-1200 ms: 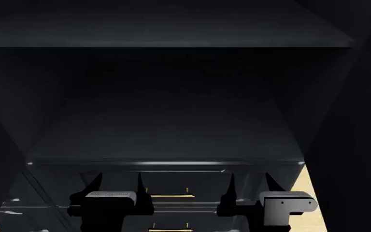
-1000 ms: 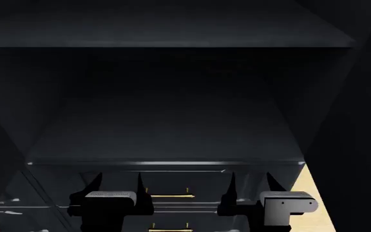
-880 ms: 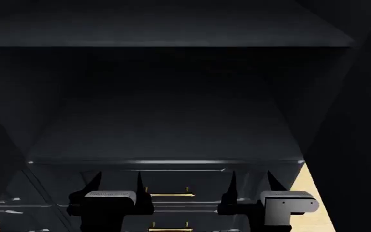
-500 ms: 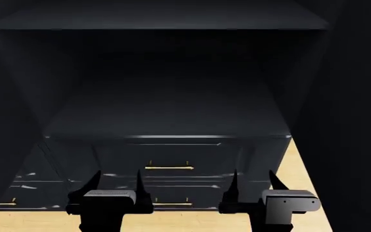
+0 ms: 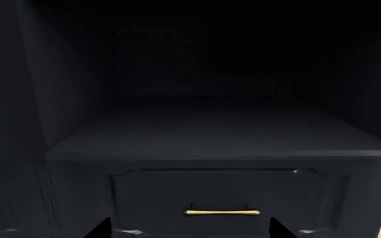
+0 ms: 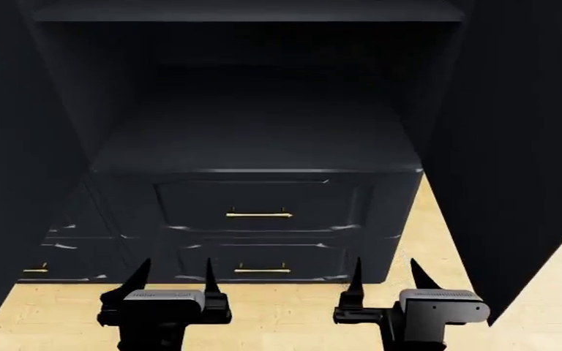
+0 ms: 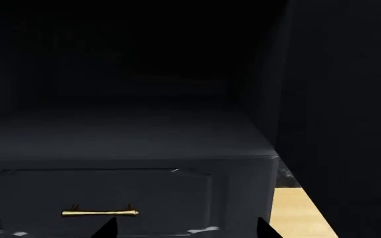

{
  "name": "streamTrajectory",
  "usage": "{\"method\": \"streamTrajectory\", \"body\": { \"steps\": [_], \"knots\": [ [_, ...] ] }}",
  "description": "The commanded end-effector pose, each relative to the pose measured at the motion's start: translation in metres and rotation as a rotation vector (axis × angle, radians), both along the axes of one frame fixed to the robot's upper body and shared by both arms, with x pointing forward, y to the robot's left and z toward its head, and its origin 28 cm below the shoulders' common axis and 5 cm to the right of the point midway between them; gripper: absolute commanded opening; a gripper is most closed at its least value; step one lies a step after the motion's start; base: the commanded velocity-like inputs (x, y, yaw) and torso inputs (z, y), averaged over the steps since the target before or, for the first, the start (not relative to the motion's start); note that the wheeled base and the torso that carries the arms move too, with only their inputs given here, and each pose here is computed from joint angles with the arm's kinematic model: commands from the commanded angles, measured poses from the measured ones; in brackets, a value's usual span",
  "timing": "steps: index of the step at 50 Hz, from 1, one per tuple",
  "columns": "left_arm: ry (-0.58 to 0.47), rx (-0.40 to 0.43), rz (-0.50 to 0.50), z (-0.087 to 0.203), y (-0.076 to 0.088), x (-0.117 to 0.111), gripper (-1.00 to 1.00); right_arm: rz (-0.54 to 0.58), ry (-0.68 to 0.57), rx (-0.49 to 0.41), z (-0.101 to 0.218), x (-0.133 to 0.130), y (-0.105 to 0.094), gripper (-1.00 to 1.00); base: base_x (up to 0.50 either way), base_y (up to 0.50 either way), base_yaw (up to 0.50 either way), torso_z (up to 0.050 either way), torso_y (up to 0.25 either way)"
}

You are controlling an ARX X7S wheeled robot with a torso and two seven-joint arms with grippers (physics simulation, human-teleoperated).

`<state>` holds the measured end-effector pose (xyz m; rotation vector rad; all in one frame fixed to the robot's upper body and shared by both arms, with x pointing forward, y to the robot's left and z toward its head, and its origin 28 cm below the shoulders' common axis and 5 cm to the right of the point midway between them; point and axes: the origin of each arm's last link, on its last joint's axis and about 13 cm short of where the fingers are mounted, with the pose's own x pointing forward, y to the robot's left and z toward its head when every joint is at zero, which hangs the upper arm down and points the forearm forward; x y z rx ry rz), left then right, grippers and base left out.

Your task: A wet mug is on the counter and needs to be dried. Pick it up and place it upside down in the open cabinet.

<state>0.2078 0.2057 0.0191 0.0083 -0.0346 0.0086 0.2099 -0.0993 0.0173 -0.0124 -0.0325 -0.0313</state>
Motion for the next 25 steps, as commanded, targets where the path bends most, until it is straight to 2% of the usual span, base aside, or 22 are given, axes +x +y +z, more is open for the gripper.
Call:
{"method": "streamTrajectory", "body": {
  "steps": [1, 3, 25],
  "knots": [
    [-0.008, -0.001, 0.002, 0.0014, 0.0002, 0.0004, 1.00, -0.002, -0.017, 0.021, 0.0019, -0.0010, -0.0010, 1.00, 0.00, 0.00, 0.00, 0.000, 0.000],
    [-0.009, -0.001, 0.003, 0.0013, 0.0002, 0.0007, 1.00, -0.006, -0.022, 0.025, 0.0029, -0.0018, -0.0018, 1.00, 0.00, 0.00, 0.00, 0.000, 0.000],
    [-0.019, 0.002, 0.006, 0.0037, 0.0009, 0.0019, 1.00, 0.005, -0.024, -0.012, 0.0007, -0.0025, 0.0031, 1.00, -0.03, 0.00, 0.50, 0.000, 0.000]
  ]
}}
